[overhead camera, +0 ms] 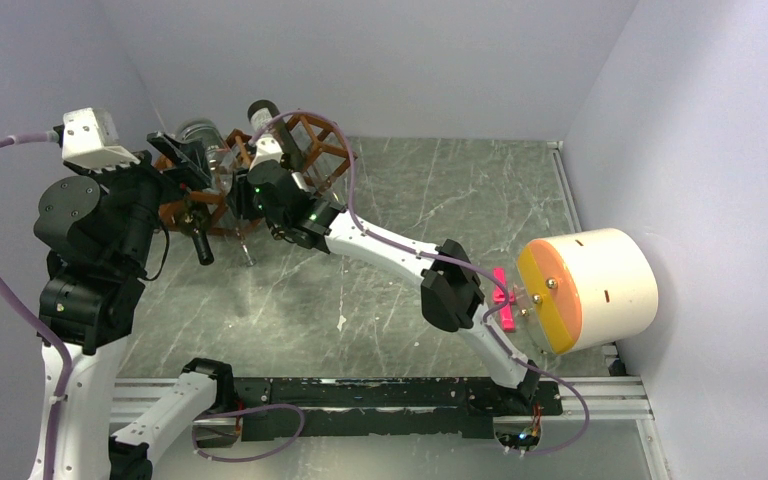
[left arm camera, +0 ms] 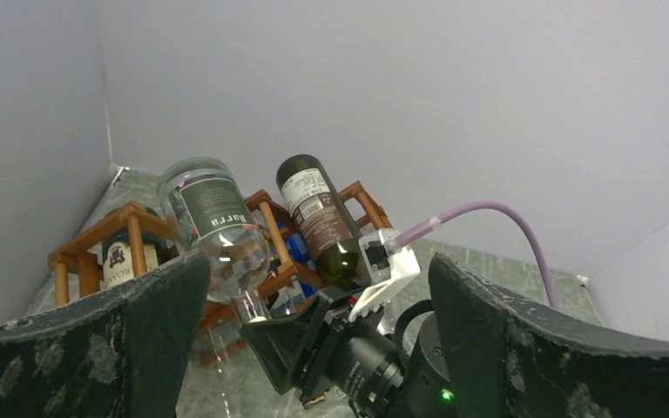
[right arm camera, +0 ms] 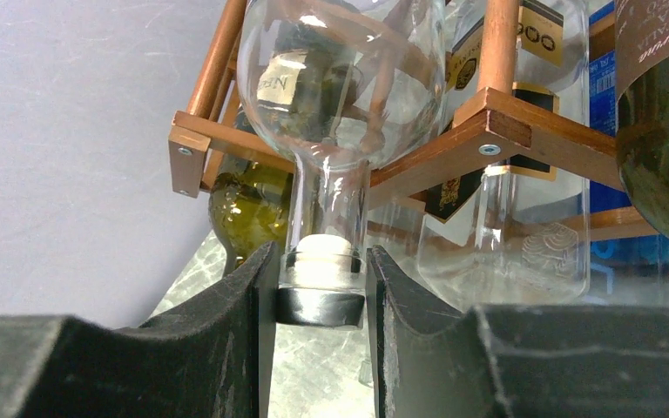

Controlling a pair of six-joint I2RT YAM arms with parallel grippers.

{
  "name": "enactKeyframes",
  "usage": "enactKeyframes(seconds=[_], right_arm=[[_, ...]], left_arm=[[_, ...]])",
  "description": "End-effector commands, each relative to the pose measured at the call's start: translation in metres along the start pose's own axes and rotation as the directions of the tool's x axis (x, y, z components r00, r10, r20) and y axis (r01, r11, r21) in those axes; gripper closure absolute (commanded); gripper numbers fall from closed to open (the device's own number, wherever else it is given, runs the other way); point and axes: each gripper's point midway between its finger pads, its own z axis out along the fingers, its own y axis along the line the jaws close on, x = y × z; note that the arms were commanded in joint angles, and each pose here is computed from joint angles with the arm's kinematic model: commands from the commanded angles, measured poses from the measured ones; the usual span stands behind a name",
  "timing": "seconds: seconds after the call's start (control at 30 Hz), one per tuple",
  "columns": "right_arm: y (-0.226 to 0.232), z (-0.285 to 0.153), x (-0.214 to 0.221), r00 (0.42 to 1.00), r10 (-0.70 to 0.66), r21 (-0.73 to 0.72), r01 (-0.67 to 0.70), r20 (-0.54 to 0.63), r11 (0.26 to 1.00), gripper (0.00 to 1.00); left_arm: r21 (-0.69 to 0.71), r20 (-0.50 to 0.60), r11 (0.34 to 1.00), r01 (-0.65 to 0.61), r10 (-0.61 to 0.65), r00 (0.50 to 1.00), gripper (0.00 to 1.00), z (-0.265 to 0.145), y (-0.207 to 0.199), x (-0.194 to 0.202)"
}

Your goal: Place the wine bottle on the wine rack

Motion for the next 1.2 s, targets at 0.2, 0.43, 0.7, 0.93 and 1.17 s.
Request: enactKeyframes(seconds=[0.2, 0.43, 0.7, 0.93, 1.17], right_arm=[[0.018, -0.026, 0.002, 0.996, 0.067, -0.028, -0.068, -0.061, 0.997, 0.62], [0.023, -0.028, 0.017, 0.986, 0.130, -0.038, -0.135, -0.108, 0.990, 0.60], [0.022, -0.035, 0.020, 0.977, 0.178, -0.044, -0.184, -0.114, 0.982, 0.38], [0.025, -0.049, 0.001, 0.984, 0.168, -0.093, -0.174, -0.066, 0.980, 0.18], [0.021, -0.107, -0.018, 0.996, 0.081, -0.139, -0.085, -0.039, 0.987, 0.09]], left_arm=[[-0.079, -0.029, 0.993, 0.088, -0.090, 0.995, 0.01, 0.000, 0.012, 0.013], [-0.124, -0.092, 0.989, 0.080, -0.091, 0.992, 0.01, 0.008, 0.015, 0.021], [-0.118, -0.117, 0.991, 0.063, -0.077, 0.990, 0.01, 0.009, 0.015, 0.028], [-0.085, -0.111, 0.995, -0.052, 0.042, 0.993, 0.01, 0.006, 0.017, 0.023], [-0.027, -0.108, 0.997, -0.077, 0.074, 0.991, 0.01, -0.003, 0.010, 0.021]])
